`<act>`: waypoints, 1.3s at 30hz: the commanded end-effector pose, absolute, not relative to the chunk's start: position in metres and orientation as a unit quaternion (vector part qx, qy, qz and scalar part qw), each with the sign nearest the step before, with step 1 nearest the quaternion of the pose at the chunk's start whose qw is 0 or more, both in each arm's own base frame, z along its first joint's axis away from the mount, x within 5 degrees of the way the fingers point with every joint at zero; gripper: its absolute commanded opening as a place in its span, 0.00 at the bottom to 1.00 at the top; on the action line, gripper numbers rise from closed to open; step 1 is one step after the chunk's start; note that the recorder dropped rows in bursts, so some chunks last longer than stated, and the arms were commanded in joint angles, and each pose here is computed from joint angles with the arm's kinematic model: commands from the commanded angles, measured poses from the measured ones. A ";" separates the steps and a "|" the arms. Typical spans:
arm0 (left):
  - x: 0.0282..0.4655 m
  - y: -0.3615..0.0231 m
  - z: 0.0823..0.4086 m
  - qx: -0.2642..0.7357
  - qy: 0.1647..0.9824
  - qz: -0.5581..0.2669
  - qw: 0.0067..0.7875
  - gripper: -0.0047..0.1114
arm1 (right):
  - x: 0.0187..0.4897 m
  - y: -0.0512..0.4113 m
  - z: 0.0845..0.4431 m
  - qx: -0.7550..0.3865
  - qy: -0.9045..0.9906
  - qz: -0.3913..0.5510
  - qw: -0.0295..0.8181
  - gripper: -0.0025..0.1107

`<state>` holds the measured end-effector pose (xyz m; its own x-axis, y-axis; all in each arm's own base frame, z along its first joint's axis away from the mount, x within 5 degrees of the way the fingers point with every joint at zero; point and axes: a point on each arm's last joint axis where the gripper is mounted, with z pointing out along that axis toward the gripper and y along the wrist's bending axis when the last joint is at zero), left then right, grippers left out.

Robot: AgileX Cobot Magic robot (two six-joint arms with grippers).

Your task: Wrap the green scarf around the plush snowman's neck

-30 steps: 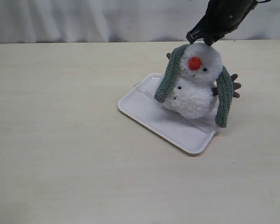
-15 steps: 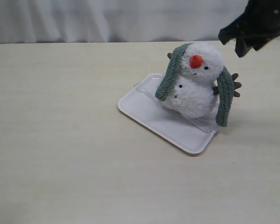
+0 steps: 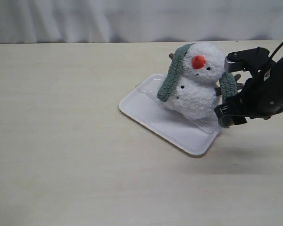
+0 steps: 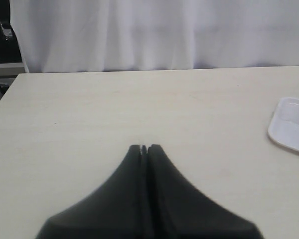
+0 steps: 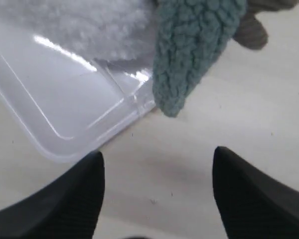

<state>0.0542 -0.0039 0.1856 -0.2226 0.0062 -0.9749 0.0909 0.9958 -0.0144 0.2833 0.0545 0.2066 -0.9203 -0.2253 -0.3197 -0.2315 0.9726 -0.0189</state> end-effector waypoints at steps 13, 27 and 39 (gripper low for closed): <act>0.054 -0.004 0.186 0.029 0.778 -0.037 0.626 0.04 | 0.319 0.059 0.160 -0.139 0.963 -0.002 0.230 0.09; 0.054 -0.004 0.186 0.029 0.778 -0.037 0.626 0.04 | 0.297 0.065 0.217 -0.116 0.956 0.061 0.262 0.06; 0.054 -0.004 0.186 0.029 0.778 -0.037 0.626 0.04 | 0.302 0.078 0.177 -0.106 0.972 0.126 0.166 0.06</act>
